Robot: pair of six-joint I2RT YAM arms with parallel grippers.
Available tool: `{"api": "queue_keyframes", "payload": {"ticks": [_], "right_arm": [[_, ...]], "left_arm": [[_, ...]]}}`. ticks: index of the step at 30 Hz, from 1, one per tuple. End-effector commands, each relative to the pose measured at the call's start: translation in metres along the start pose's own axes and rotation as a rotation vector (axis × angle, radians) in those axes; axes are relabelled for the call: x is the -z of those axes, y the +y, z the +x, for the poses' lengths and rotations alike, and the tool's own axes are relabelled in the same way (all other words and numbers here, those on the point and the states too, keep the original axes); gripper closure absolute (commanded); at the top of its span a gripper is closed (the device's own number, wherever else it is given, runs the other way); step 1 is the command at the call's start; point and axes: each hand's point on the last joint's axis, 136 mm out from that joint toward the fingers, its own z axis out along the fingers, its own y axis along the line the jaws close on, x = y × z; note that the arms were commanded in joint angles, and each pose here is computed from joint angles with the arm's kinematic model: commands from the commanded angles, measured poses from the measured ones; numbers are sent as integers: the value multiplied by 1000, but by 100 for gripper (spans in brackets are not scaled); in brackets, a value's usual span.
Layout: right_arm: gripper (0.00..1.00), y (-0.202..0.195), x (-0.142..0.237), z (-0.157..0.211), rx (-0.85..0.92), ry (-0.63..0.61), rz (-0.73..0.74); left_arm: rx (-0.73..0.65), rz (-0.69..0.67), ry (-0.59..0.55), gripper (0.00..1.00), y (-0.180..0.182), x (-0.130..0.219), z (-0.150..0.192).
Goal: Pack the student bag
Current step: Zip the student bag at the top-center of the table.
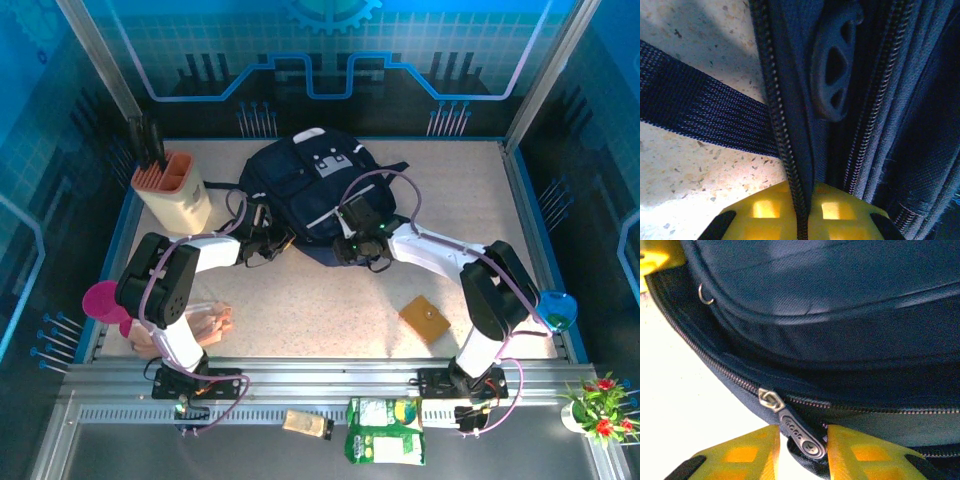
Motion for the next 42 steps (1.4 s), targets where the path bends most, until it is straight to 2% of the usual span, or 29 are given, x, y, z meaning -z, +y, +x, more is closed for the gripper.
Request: {"api": "queue_keyframes", "payload": {"ticks": [1,7,11,16,26,34,42], "right_arm": [[74,10,7,3,28,19,-12],[74,10,4,4,29,26,7],[70,8,-2,0,17,27,31],[70,4,-13,-6,-3,33,63],[88,-4,-10,-4,-34,37,111],[91,-39,18,9,-67,5,238],[93,-58,20,22,-80,36,281]], "left_arm": [[-41,60,-3,100,-22,2,-7],[-39,59,0,100,-22,2,-7],[-43,63,1,100,-24,3,-6],[-43,61,3,100,-23,3,-6],[-53,46,-10,100,-21,6,-8],[-48,33,-25,100,-16,8,-15],[-53,32,-32,100,-16,11,-19]]}}
